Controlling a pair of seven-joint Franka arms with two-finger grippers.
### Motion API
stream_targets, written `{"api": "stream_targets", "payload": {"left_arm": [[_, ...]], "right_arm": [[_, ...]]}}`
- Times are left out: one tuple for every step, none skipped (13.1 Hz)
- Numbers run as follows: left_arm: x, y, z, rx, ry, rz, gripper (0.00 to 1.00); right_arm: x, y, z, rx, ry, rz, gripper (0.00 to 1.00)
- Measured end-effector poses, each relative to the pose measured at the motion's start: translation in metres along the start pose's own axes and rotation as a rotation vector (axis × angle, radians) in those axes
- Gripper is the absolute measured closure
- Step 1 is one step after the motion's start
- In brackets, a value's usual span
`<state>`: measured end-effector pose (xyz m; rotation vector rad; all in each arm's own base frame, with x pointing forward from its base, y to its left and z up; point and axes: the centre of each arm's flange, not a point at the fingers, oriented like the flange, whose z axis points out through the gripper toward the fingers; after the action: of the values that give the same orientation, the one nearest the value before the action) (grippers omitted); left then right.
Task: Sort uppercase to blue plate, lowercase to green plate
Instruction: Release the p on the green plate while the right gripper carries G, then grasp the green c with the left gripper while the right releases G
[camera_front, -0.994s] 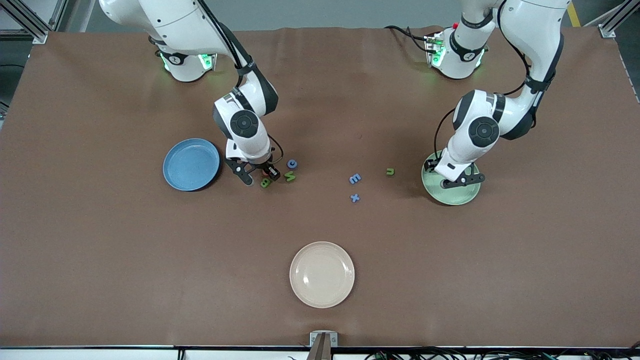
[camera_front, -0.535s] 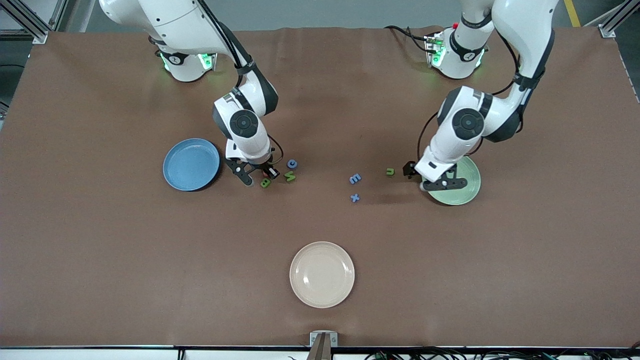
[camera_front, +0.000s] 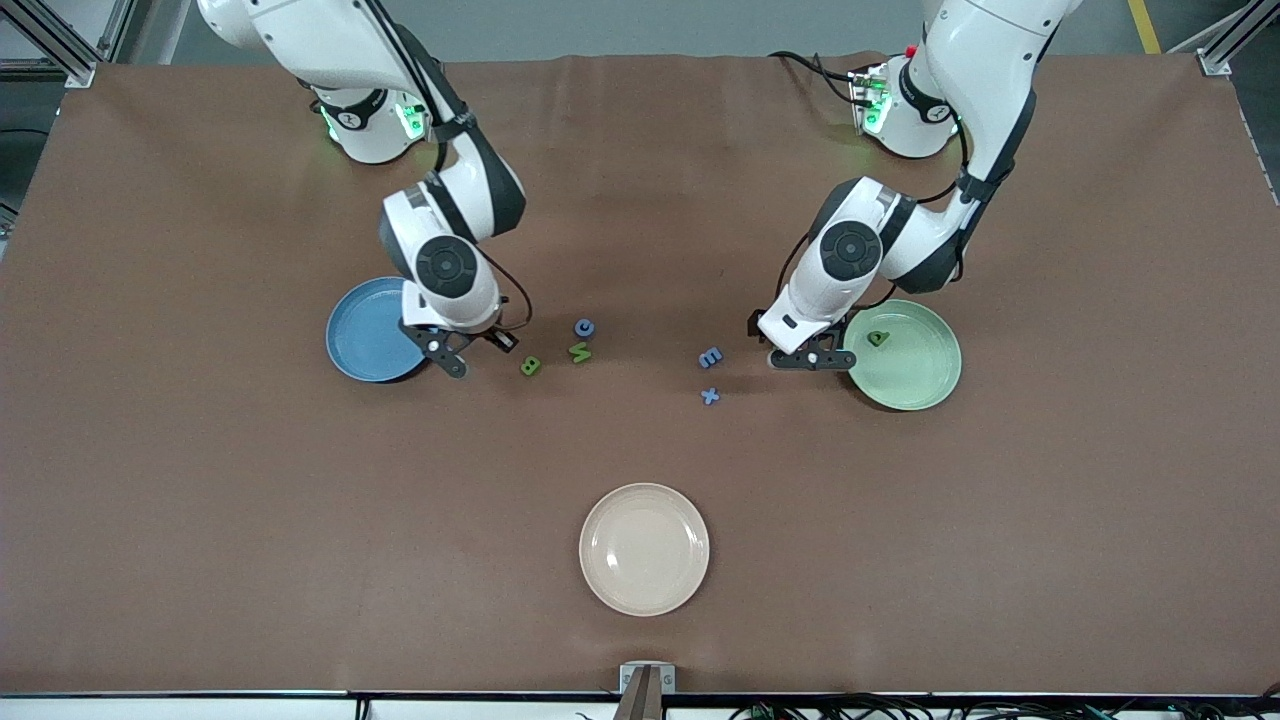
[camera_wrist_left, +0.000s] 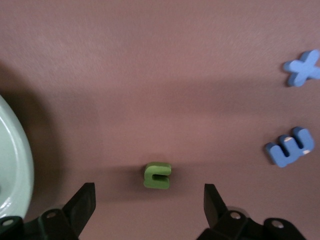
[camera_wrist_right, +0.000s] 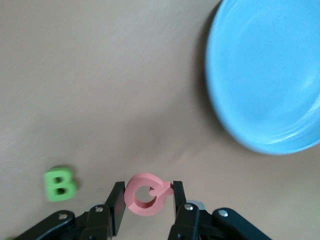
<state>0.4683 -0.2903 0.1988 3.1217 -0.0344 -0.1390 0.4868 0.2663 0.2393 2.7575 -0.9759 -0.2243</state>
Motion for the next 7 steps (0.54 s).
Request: {"api": "stream_targets", "payload": {"left_arm": [[-0.001, 0.000, 0.004, 0.002, -0.007, -0.004, 0.11], [-0.001, 0.000, 0.007, 0.003, -0.011, -0.006, 0.23], [-0.002, 0.000, 0.009, 0.004, -0.014, -0.006, 0.31], [-0.003, 0.001, 0.011, 0.005, -0.018, -0.004, 0.31], [-0.004, 0.003, 0.013, 0.007, -0.021, 0.000, 0.36], [-0.006, 0.005, 0.015, 0.009, -0.026, 0.003, 0.36], [-0.007, 0.006, 0.018, 0.010, -0.030, 0.005, 0.38]], "right_arm": [[0.014, 0.015, -0.007, -0.044, -0.005, -0.020, 0.57], [0.030, 0.032, -0.010, -0.095, -0.006, -0.030, 0.57], [0.046, 0.048, -0.008, -0.134, -0.011, -0.030, 0.57], [0.062, 0.062, -0.001, -0.154, -0.022, -0.018, 0.57], [0.072, 0.072, 0.006, -0.168, -0.035, -0.009, 0.57], [0.077, 0.080, 0.013, -0.179, -0.045, -0.001, 0.57], [0.079, 0.084, 0.017, -0.187, -0.052, 0.004, 0.57]]}}
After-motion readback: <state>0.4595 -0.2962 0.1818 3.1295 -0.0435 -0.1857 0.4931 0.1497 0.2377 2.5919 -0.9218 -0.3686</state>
